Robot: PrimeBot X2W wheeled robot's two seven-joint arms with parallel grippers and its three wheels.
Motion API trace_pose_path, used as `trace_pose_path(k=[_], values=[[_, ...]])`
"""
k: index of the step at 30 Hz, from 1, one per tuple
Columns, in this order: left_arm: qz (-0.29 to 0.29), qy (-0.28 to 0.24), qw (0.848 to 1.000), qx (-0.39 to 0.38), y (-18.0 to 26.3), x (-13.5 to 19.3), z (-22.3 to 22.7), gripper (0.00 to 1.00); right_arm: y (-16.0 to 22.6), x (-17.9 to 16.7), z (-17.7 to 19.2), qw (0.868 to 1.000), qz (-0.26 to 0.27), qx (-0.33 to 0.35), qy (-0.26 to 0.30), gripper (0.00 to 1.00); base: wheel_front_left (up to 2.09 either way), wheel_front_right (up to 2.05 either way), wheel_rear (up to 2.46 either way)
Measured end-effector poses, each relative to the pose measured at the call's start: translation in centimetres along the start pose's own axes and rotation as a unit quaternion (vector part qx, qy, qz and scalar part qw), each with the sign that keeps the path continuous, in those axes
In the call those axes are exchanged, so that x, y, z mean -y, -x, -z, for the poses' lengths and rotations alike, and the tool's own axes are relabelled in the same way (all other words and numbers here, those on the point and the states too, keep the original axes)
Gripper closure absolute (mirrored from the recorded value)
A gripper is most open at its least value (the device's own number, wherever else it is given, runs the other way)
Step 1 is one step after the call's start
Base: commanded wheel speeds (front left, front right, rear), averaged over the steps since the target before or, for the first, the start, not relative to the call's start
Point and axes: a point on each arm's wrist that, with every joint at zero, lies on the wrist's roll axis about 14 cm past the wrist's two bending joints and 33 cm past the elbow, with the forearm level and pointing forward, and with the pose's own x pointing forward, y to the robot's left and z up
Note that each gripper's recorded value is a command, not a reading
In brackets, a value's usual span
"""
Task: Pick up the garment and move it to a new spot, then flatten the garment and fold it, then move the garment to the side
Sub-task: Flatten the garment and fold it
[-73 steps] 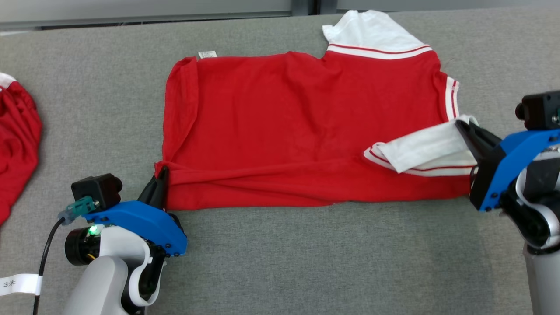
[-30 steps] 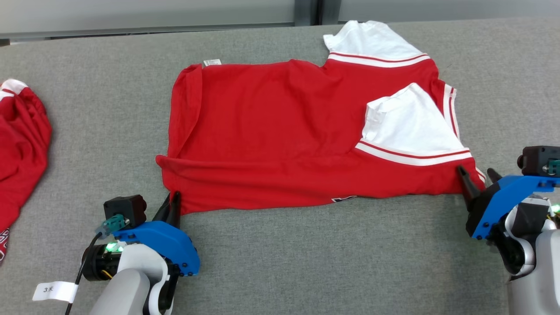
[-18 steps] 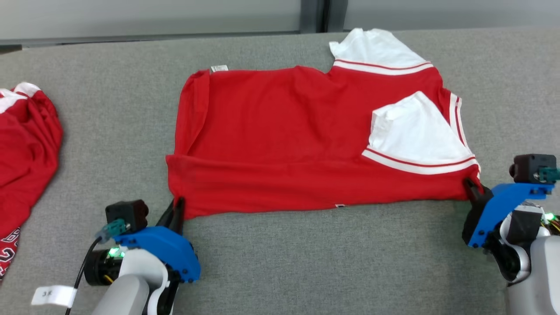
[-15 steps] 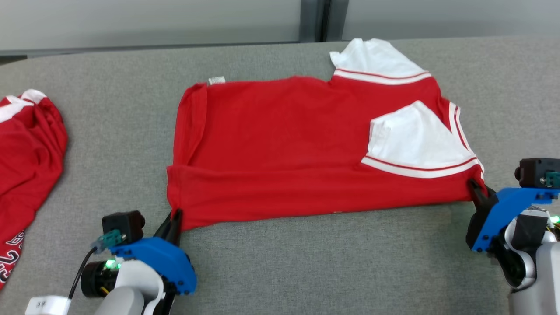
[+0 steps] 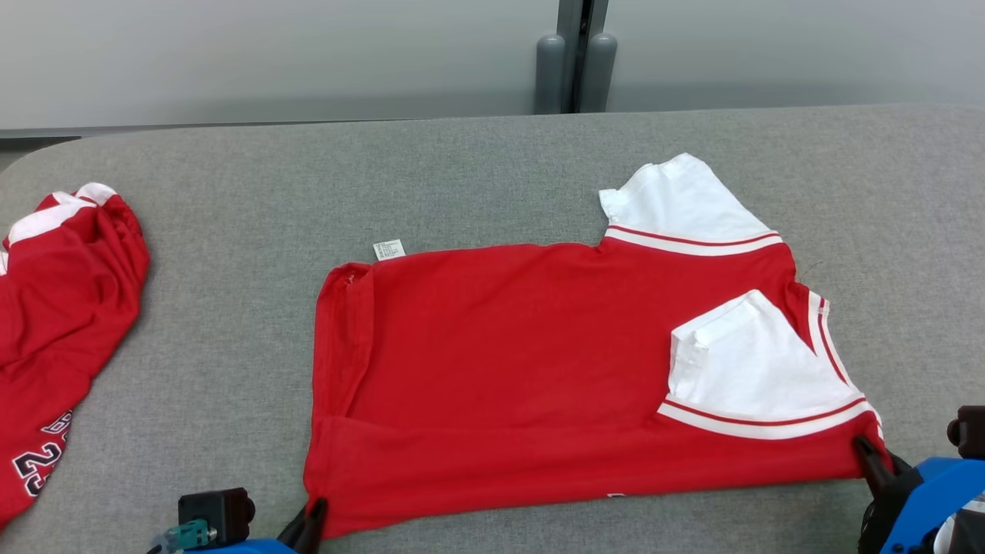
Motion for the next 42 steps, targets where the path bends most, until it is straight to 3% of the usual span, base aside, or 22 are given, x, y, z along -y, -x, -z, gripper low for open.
trace_pose_path(k=[1, 2, 9, 10, 14, 17, 22, 24, 34, 42], values=[[-0.001, 0.0, 1.0, -0.001, 0.1, 0.0, 0.1, 0.04, 0.0, -0.1, 0.2, 1.0, -0.004, -0.001, -0.004, 0.44, 0.0, 0.0, 0.0], [-0.002, -0.002, 1.0, 0.001, 0.2, -0.1, 0.0, 0.0, 0.0, -0.2, 0.4, 1.0, -0.007, -0.002, -0.008, 0.0, 0.0, 0.0, 0.0], [0.008, -0.018, 1.0, 0.006, 0.2, 0.0, -1.0, 0.0, 0.1, -1.2, -0.9, 1.0, -0.017, 0.016, 0.005, 0.0, 0.0, 0.0, 0.0], [0.048, -0.026, 0.998, 0.021, -0.4, 1.4, -5.0, 0.0, -0.2, -2.9, -4.5, 0.998, -0.035, 0.036, 0.039, 0.0, 0.0, 0.0, 0.0], [0.072, -0.036, 0.997, 0.015, -1.5, 2.2, -10.1, 0.0, -0.8, -4.3, -8.5, 0.994, -0.051, 0.043, 0.083, 0.0, 0.0, 0.0, 0.0], [0.083, -0.006, 0.997, -0.009, -2.9, 2.6, -13.1, 0.0, -1.8, -5.9, -11.5, 0.991, -0.067, 0.051, 0.104, 0.0, 0.0, 0.0, 0.0], [0.104, 0.087, 0.989, -0.064, -5.8, 3.7, -16.7, 0.0, -4.2, -8.2, -14.3, 0.987, -0.09, 0.047, 0.124, 0.0, 0.0, 0.0, 0.0], [0.088, 0.094, 0.989, -0.077, -7.2, 3.1, -17.8, 0.0, -5.4, -8.8, -14.7, 0.986, -0.094, 0.039, 0.13, 0.0, 0.0, 0.0, 0.0], [0.044, 0.146, 0.974, -0.168, -11.6, 2.2, -16.4, 0.0, -10.2, -9.8, -14.9, 0.985, -0.103, 0.02, 0.139, 0.0, 0.0, 0.0, 0.0], [0.012, 0.071, 0.971, -0.228, -11.8, 1.4, -14.0, 0.0, -11.6, -10.2, -14.7, 0.984, -0.108, 0.016, 0.142, 0.0, 0.0, 0.0, 0.0]])
